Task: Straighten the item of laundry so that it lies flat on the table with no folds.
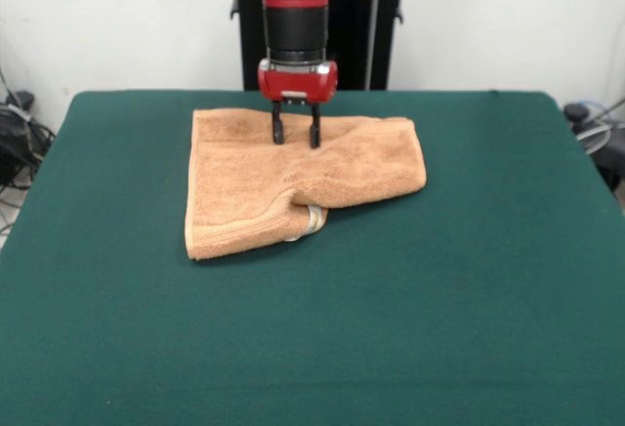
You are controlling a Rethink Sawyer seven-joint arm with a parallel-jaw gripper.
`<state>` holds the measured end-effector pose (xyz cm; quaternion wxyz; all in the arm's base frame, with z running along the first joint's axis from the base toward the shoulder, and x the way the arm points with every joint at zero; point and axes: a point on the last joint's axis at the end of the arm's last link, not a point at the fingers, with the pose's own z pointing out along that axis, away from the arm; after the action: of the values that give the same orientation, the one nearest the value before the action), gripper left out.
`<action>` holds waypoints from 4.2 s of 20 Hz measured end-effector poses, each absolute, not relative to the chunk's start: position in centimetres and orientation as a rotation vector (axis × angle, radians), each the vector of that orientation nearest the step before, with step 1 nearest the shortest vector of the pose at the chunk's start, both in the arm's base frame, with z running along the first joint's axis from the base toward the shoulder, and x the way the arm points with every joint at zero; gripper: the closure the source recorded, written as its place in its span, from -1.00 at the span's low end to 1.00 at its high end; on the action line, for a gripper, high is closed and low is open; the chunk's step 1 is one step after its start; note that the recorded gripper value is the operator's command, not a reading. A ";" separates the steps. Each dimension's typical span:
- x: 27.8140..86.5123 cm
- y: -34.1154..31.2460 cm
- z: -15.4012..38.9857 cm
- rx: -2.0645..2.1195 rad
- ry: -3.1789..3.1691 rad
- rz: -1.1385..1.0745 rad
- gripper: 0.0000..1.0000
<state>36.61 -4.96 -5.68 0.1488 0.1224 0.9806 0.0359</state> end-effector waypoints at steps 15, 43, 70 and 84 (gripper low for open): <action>36.3 -5.9 -5.7 0.244 2.823 0.198 -1.00; 44.0 -5.6 -5.8 0.252 3.379 0.127 -1.00; 47.4 3.7 -3.0 0.139 3.378 -0.091 -1.00; 48.4 5.9 -3.3 0.284 3.346 -0.090 -1.00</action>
<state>48.37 5.88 -3.27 -0.1087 0.0839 0.9902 -0.0265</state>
